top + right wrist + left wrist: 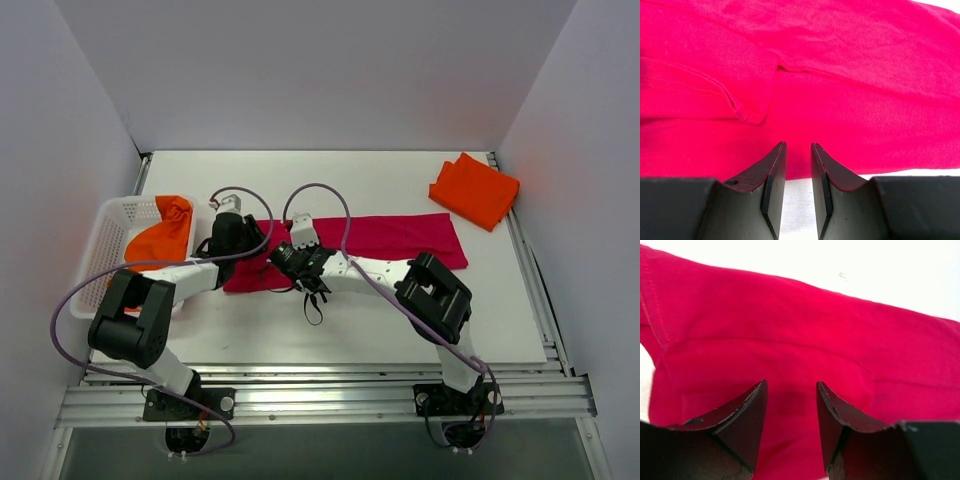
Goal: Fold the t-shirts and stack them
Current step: Fold the other side of the tshirt into a rectangle, then rotate the tshirt 90 degrees
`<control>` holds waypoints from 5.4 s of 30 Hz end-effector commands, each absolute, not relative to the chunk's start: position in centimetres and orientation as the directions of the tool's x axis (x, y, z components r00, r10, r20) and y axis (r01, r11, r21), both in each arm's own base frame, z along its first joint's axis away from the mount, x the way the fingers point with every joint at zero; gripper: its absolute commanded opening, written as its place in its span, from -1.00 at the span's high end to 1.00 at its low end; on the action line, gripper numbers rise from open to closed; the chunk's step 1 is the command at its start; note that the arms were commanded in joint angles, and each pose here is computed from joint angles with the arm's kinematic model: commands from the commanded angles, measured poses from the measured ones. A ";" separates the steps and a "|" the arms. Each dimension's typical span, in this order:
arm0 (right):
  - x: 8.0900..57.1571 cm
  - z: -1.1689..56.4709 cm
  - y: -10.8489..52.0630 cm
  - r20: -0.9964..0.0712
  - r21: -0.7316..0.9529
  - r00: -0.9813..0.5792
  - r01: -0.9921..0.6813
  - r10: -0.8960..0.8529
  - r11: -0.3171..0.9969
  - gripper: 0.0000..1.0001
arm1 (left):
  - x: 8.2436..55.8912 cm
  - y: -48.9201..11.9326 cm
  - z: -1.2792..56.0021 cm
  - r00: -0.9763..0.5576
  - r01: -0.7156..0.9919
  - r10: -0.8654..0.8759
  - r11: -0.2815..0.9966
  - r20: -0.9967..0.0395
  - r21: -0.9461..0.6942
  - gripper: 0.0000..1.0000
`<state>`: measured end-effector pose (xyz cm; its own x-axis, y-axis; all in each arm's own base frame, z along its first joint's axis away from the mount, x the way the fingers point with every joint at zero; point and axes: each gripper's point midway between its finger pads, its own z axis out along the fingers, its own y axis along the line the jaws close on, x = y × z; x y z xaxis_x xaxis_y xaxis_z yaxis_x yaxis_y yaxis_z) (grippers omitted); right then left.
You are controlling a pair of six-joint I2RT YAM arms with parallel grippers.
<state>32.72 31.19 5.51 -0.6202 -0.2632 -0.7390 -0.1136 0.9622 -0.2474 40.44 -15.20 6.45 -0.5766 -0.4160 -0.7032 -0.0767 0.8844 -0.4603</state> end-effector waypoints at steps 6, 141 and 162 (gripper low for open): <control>32.9 8.2 30.7 -0.783 -0.224 -0.582 -0.066 -0.220 0.972 0.54 | 36.5 -16.7 8.9 -0.585 -0.014 -0.355 0.903 -0.729 -0.429 -0.04; 39.6 -2.8 19.1 -0.638 -0.034 -0.765 0.142 0.088 0.989 1.00 | 43.0 -15.2 0.3 -0.649 -0.316 -0.438 0.899 -0.623 -0.303 0.82; 27.6 -5.1 36.6 -0.615 0.010 -0.775 -0.193 -0.146 0.981 1.00 | 61.1 -21.2 5.3 -0.731 -0.031 -0.316 0.901 -0.605 -0.433 0.84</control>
<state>31.35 40.67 1.13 -0.6399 0.0056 -0.7684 -0.1891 0.9681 0.1646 61.14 -19.57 3.72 -0.6985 -0.3773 -0.6081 -0.1167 0.8984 -0.4233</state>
